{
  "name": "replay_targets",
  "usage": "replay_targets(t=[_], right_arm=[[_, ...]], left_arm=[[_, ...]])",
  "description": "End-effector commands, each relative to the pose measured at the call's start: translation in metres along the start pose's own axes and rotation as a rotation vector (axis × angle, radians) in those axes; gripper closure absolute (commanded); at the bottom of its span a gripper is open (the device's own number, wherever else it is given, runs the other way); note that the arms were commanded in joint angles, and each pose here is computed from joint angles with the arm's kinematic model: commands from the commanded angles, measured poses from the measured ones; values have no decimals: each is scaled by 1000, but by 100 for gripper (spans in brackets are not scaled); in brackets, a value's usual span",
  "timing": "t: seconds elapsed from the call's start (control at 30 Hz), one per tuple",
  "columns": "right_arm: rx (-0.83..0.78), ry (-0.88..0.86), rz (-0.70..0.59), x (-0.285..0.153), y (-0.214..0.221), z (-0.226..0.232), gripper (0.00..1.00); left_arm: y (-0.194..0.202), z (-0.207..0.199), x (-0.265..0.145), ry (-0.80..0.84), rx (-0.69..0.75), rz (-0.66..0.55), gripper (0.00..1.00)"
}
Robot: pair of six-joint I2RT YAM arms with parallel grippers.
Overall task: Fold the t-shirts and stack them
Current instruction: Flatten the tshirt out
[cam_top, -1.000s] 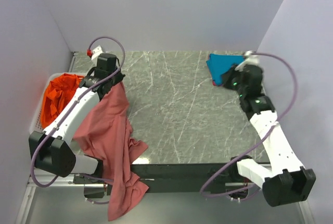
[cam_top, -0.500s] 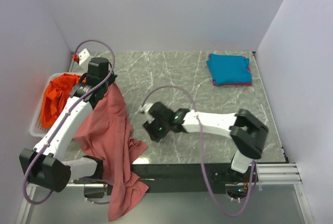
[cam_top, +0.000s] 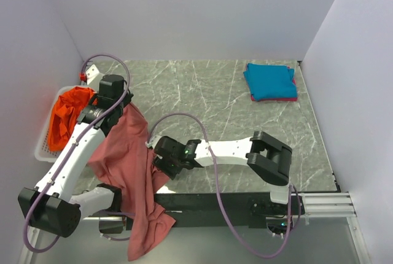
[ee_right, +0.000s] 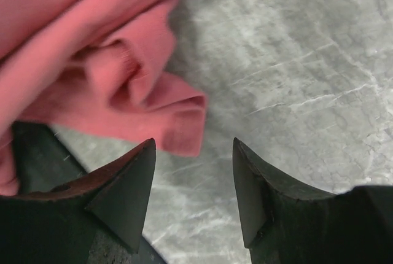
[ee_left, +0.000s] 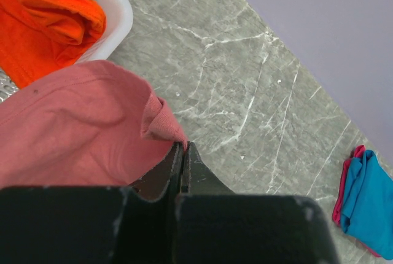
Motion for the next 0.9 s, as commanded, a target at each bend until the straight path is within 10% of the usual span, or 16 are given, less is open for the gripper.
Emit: replay_targets(t=[0.0, 0.2, 0.5, 0.87], right_arm=[[43, 64, -52, 13, -14, -4, 40], [67, 85, -3, 26, 2, -5, 45], [188, 195, 64, 31, 37, -26, 100], [485, 684, -236, -43, -8, -171, 100]], left_arm=[[-10, 6, -6, -16, -35, -39, 99], [-8, 12, -7, -30, -43, -41, 99], [-10, 24, -8, -79, -50, -54, 99], [-14, 27, -17, -70, -52, -65, 99]])
Point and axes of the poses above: each gripper's point midway between its finger pads, its own x axis out along the fingers, its own z axis along the line the jaws close on, y = z × x, the point moved 1 cm from there along -x, back along the fingers, and after that the axes turned 13 degrees about x, right-handed, at the moved point
